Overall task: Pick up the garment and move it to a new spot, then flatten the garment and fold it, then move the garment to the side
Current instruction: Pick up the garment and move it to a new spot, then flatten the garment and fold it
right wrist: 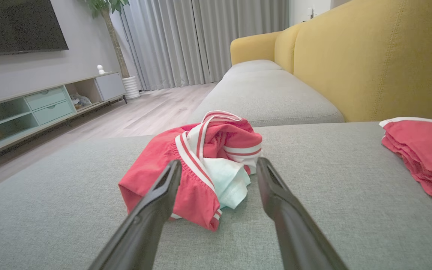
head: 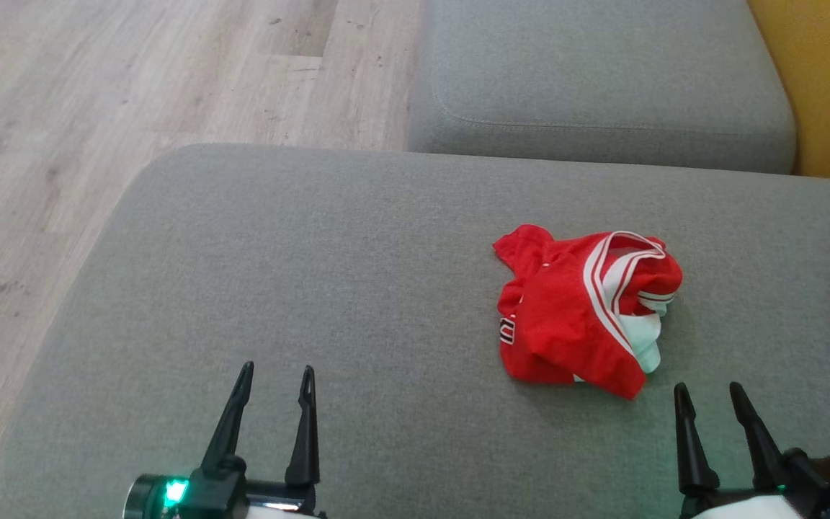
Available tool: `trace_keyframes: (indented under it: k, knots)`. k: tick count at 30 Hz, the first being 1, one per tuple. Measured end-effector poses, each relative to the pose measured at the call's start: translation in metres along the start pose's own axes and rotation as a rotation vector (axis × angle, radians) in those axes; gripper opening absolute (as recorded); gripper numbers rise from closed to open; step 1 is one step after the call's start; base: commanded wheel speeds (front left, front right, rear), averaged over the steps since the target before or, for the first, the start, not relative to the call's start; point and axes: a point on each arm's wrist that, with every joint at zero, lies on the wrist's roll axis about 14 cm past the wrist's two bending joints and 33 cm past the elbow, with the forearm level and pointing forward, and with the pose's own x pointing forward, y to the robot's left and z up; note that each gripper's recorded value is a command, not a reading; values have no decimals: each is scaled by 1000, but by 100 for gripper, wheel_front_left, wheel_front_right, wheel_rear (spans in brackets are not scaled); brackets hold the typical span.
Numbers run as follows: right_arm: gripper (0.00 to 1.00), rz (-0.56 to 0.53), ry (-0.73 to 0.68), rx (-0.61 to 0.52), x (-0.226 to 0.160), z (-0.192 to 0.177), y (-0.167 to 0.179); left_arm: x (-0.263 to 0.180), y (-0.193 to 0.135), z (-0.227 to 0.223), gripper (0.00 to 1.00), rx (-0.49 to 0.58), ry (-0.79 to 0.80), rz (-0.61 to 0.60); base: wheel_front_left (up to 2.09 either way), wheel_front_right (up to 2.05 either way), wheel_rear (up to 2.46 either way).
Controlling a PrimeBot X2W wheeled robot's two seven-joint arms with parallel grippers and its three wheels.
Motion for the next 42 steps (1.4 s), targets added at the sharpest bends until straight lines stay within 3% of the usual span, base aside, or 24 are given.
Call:
trace_keyframes:
  k: [21, 25, 29, 30, 33, 37, 42]
  knots:
    - [100, -91, 18, 35, -26, -9, -21, 7, -26, -17, 100, 8, 55, -103, 0, 0, 0]
    - [100, -119, 18, 40, -32, -10, -28, 3, -63, -48, 100, 51, 148, -262, 0, 0, 0]
    - [100, -156, 30, 35, -42, -14, -35, 20, -119, -46, 100, 101, 128, -475, 0, 0, 0]
    - [100, -196, 38, 38, -51, -17, -43, 28, -165, -46, 100, 142, 116, -650, 0, 0, 0]
    - [100, -240, 33, 41, -57, -16, -52, 24, -204, -59, 100, 185, 140, -812, 0, 0, 0]
    - [100, -302, 28, 47, -61, -13, -67, 27, -244, -71, 100, 212, 154, -968, 0, 0, 0]
    - [100, -376, 47, 50, -68, -16, -84, 42, -280, -79, 100, 247, 134, -1054, 0, 0, 0]
